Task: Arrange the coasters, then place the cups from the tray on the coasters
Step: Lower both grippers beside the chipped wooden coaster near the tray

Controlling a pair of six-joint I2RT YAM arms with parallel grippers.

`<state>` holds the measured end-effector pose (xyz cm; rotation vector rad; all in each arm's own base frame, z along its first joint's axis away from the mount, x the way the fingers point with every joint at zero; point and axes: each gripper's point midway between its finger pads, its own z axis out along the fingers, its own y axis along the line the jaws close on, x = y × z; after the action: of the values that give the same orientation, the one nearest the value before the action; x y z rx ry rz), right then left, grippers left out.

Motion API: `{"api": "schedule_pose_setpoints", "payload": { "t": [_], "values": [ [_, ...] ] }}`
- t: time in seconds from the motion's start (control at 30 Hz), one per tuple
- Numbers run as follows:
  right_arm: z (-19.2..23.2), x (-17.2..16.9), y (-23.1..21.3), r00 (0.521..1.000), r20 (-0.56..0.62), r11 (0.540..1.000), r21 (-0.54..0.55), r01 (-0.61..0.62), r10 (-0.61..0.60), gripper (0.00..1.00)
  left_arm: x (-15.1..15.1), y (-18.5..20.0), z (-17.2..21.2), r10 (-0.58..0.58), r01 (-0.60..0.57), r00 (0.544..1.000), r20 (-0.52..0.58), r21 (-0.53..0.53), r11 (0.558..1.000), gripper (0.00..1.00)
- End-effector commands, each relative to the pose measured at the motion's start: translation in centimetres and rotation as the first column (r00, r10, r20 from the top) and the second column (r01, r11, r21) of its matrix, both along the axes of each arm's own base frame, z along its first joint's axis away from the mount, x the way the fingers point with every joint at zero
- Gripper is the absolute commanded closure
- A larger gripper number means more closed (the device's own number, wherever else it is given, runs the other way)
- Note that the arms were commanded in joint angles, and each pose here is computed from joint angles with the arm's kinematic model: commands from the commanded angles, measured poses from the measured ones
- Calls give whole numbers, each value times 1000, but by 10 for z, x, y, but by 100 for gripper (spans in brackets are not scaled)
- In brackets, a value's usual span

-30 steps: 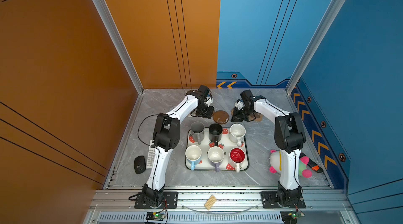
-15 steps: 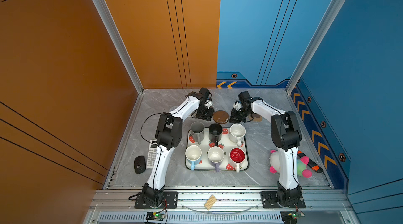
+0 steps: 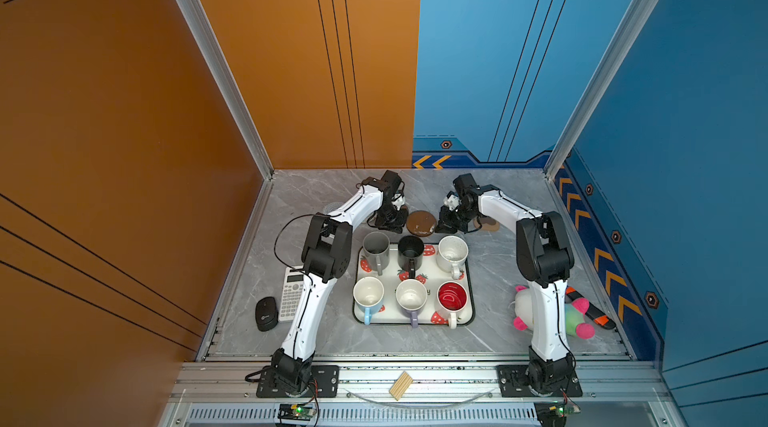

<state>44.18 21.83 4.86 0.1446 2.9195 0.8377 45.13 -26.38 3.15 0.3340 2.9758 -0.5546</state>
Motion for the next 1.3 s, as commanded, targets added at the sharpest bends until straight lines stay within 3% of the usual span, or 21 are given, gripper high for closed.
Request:
{"api": "schedule_pose_setpoints", "payload": {
  "t": [0.0, 0.5, 1.27],
  "values": [
    [2, 3, 8, 1000, 6, 1000, 23, -3, 3, 100, -5, -7, -11, 4, -5, 999, -44, -10, 1000, 100],
    [1, -1, -10, 1000, -4, 1000, 10, 20, -20, 100, -1, -26, -16, 17, -19, 998, -57, -40, 999, 100],
    [-4, -3, -20, 999, -17, 999, 8, 33, -33, 100, 35, -52, -15, 175, -181, 983, -45, -188, 965, 100]
  ]
}}
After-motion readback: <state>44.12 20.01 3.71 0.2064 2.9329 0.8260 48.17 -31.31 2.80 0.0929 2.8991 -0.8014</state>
